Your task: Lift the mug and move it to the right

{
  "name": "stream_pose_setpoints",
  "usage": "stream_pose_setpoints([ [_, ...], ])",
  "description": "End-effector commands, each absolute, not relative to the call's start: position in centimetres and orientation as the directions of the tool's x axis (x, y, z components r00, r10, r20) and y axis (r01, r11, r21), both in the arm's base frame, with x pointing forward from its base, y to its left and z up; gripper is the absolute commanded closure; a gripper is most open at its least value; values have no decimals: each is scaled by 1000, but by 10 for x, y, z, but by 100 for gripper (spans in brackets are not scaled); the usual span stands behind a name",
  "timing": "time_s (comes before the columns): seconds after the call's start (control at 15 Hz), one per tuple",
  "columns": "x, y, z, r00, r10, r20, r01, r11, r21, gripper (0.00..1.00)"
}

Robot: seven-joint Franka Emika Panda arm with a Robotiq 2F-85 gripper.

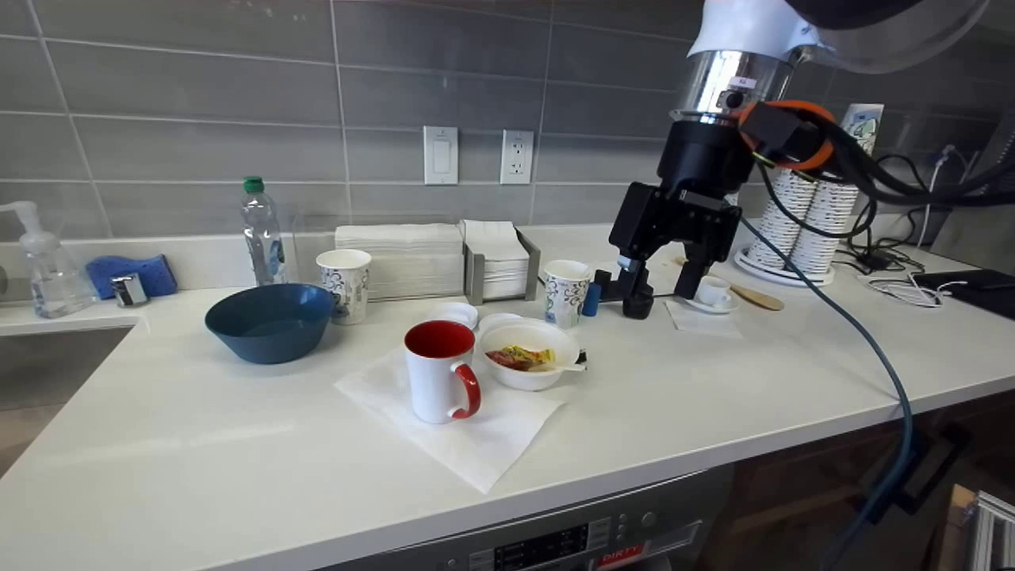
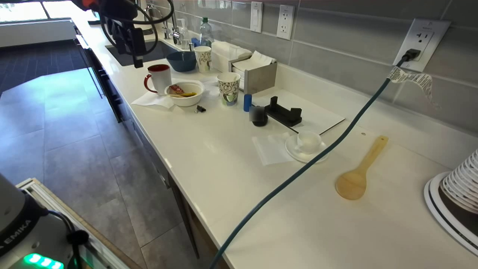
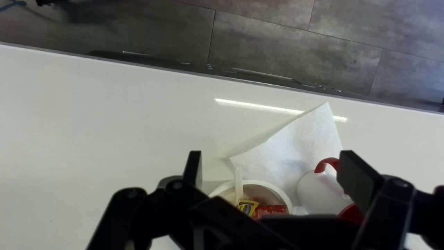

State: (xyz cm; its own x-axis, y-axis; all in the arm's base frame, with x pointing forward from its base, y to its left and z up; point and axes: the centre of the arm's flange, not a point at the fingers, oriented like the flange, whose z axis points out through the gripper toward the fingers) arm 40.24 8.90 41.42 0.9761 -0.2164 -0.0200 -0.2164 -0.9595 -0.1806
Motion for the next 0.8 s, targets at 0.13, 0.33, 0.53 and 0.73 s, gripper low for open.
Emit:
stream_pose_setpoints([
  [0.13,402,89,414,976,-217,-20,-217,-959,-181,0],
  [0.33,422,107,401,986,-169,-2,-165,-958,-233,0],
  [0.53,441,126,380,996,-46,79,-23,-961,-275,0],
  [0.73,457,142,353,984,68,164,120,-936,-332,0],
])
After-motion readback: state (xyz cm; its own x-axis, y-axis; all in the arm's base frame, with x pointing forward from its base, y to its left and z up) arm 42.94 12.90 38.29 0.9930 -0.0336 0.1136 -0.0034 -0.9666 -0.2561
